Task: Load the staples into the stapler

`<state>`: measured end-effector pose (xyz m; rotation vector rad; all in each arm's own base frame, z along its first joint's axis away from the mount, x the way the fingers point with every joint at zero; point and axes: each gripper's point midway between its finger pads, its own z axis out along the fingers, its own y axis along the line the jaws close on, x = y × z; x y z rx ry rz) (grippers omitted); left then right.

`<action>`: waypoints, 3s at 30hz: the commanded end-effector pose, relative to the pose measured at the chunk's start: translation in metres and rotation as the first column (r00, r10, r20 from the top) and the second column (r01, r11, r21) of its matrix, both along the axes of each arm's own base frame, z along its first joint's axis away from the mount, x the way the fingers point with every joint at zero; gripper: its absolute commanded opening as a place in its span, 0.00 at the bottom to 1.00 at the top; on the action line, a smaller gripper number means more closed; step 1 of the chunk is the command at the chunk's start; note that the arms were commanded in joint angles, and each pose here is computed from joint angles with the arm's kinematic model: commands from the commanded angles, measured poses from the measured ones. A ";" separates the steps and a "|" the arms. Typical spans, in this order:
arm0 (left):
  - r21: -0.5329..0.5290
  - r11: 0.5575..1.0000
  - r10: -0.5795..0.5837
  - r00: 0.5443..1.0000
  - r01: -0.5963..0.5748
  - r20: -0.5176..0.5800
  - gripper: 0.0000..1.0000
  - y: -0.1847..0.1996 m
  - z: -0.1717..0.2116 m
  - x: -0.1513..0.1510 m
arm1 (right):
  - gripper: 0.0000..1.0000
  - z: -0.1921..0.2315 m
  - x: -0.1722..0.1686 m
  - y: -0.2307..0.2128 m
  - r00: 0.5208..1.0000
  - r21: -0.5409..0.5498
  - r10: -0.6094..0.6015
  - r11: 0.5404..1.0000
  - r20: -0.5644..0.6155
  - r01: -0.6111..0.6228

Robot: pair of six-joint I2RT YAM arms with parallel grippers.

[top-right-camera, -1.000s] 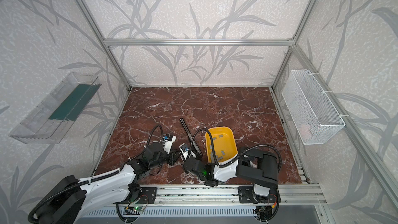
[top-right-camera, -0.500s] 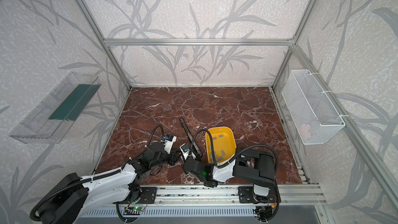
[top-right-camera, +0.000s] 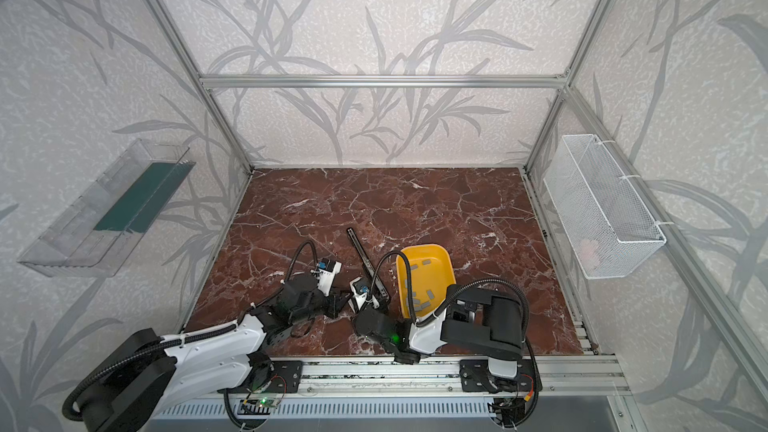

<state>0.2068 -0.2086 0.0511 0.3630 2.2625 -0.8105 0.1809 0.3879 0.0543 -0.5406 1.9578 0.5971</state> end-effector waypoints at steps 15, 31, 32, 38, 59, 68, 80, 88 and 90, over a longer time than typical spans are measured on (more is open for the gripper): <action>0.003 1.000 -0.023 1.000 0.023 0.005 0.22 -0.002 -0.001 -0.003 | 0.19 -0.061 -0.016 -0.028 0.999 -0.175 0.006 0.984 -0.053 -0.015; 0.040 0.962 0.258 0.949 -0.269 0.179 0.53 0.047 0.049 0.027 | 0.54 0.061 -0.001 -0.009 0.990 -0.147 0.037 0.989 0.138 -0.016; 0.035 0.955 0.282 0.939 -0.294 0.194 0.60 0.052 0.054 0.028 | 0.54 0.061 0.000 -0.014 0.990 -0.149 0.025 0.989 0.140 -0.004; -0.031 0.896 0.432 0.855 -0.443 0.287 0.95 0.078 0.098 0.041 | 0.58 0.052 0.012 -0.050 0.994 -0.170 -0.054 0.983 0.090 0.069; -0.026 0.883 0.457 0.846 -0.468 0.276 0.97 0.058 0.099 0.091 | 0.79 0.001 0.031 -0.115 0.978 -0.270 -0.198 0.947 -0.066 0.174; -0.032 0.895 0.437 0.863 -0.444 0.253 0.97 0.050 0.096 0.094 | 0.78 0.012 0.037 -0.094 0.988 -0.295 -0.145 0.947 -0.049 0.124; -0.030 0.894 0.439 0.862 -0.447 0.254 0.97 0.051 0.095 0.094 | 0.73 0.032 0.030 -0.075 0.996 -0.237 -0.054 0.971 -0.064 0.037; -0.030 0.886 0.458 0.860 -0.464 0.227 0.97 0.056 0.091 0.096 | 0.69 0.020 0.038 -0.060 0.993 -0.272 -0.080 0.961 -0.084 0.054; -0.031 0.885 0.460 0.859 -0.465 0.225 0.97 0.057 0.090 0.096 | 0.68 0.016 0.040 -0.060 0.990 -0.290 -0.106 0.954 -0.092 0.075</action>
